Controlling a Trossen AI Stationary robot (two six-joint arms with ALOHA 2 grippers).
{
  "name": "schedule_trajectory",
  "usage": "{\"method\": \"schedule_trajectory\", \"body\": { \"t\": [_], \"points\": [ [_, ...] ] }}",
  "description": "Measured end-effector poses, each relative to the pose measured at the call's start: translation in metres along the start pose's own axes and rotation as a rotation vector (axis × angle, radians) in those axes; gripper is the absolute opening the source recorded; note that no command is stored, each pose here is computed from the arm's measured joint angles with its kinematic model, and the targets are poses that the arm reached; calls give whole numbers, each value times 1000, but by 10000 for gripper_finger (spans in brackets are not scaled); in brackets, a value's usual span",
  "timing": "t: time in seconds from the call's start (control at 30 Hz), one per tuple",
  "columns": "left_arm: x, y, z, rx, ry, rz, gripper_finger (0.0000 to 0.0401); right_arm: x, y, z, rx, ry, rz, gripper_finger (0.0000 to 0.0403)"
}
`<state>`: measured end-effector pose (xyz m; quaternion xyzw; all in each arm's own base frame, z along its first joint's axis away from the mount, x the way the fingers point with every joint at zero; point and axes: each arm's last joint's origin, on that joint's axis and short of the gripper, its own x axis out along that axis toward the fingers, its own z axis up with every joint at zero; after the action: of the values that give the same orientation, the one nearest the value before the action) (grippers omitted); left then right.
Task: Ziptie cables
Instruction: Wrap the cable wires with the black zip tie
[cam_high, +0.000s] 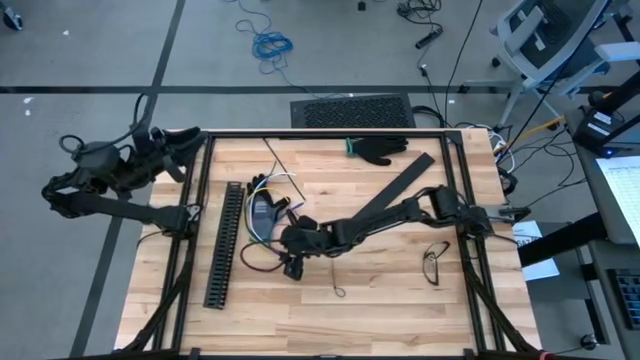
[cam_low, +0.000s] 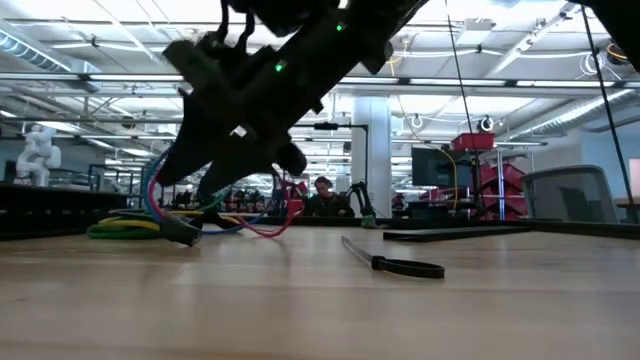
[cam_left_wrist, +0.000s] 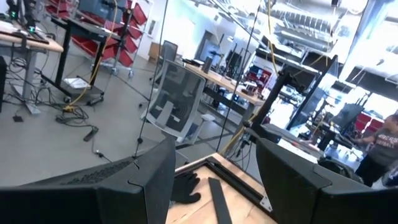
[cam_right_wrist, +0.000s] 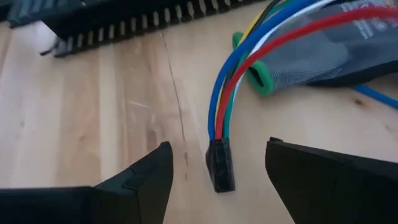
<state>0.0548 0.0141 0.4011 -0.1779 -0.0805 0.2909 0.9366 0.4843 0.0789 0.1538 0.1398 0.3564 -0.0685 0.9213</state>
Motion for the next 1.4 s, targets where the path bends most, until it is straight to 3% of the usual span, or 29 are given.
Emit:
{"method": "schedule_trajectory", "body": {
  "t": [0.23,0.4,0.53,0.77,0.93,1.07,1.2,1.4],
  "points": [
    [0,1,-2,13,16,2,216,23,-3,-16,2,40,-29,238],
    [0,1,-2,12,15,1,216,27,-7,-19,-18,-4,-137,223],
    [0,1,-2,12,14,0,216,33,-9,-25,-38,15,-156,168],
    [0,1,-1,35,13,0,216,35,-9,-26,-2,52,-81,46],
    [0,1,-1,37,13,0,216,30,-17,-17,150,101,23,35],
    [0,1,-1,37,12,0,216,-1,-7,4,142,89,86,35],
    [0,1,-1,63,13,0,216,-58,-1,38,103,33,114,35],
    [0,0,-1,87,10,0,216,-144,-15,76,88,-39,79,35]
  ]
}}
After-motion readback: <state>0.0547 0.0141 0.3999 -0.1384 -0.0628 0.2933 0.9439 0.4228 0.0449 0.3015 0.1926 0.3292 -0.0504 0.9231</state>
